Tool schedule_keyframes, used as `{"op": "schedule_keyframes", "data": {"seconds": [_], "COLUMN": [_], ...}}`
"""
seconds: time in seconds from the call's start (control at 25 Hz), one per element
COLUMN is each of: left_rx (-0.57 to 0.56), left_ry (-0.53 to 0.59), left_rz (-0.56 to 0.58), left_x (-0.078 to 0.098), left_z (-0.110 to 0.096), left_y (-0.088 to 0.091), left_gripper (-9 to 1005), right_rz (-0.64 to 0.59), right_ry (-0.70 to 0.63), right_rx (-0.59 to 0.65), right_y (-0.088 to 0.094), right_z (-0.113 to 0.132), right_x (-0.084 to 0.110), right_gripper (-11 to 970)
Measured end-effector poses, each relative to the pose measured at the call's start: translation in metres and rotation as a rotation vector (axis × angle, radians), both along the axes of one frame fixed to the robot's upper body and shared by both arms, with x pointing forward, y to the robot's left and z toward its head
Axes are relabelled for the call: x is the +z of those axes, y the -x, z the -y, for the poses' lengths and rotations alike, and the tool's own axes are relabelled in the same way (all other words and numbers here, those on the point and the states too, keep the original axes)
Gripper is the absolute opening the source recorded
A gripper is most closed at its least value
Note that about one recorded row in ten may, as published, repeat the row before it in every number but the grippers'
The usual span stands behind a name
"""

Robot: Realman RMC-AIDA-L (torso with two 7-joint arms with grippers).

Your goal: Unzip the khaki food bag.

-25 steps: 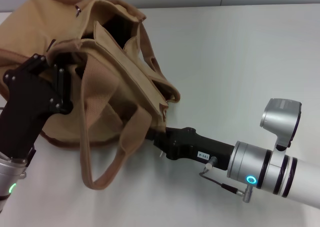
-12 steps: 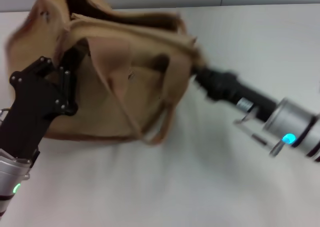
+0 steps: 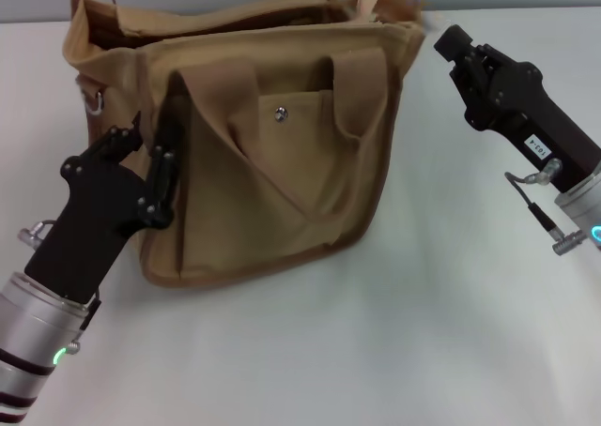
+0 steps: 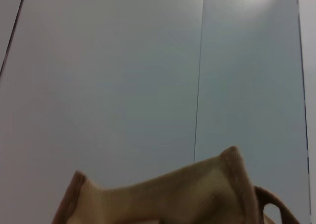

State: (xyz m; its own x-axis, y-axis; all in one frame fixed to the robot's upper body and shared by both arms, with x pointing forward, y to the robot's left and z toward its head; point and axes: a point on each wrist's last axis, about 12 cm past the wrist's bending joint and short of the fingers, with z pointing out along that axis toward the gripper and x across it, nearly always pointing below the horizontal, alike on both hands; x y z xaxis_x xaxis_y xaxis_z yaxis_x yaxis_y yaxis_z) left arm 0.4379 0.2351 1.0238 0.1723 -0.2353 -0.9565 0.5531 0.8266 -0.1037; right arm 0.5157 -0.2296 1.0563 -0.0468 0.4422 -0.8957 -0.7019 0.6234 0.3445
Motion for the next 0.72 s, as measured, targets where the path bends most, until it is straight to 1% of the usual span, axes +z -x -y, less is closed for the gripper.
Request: {"op": "schedule_keyframes", "data": {"seconds": [0.08,0.12,0.24,0.28,0.44,0.6,0.64,0.72], "left_rx": [-0.007,-0.014,-0.036,-0.037,-0.05,-0.082,-0.11,-0.201], "left_ry": [0.017,0.03,0.072,0.082,0.137,0.161,0.147,0.104], "left_rz": [-0.029,-0.043,-0.059,-0.057,-0.038,-0.022,-0.01,0.003], "left_x": [-0.002,-0.003,-0.002,-0.001,0.006,0.015,0.019,0.027], "left_z": [0.0,-0.001,-0.008,-0.012,-0.041,-0.072,-0.079,-0.089], "left_y": [0.0,0.001,0.004,0.005,0.013,0.025,0.028,0.032], "left_gripper": [213,247,336,356,435,515,596,758], "right_rz": [0.007,0.015,0.018,0.018,0.006,-0.001,0.004,0.036], "right_ry": [-0.009,-0.015,-0.018,-0.019,-0.014,-0.001,0.005,0.047], "right_rx": [-0.032,-0.061,-0.075,-0.08,-0.093,-0.097,-0.081,0.004], "right_y": [0.005,0.011,0.015,0.016,0.02,0.025,0.027,0.033], "right_z": [0.001,0.002,0.003,0.005,0.01,0.016,0.016,0.016], "right_x": [-0.002,-0.005,-0.006,-0.007,-0.01,-0.013,-0.013,-0.012], "right_gripper": [18,27,54,88,225,411,457,508]}}
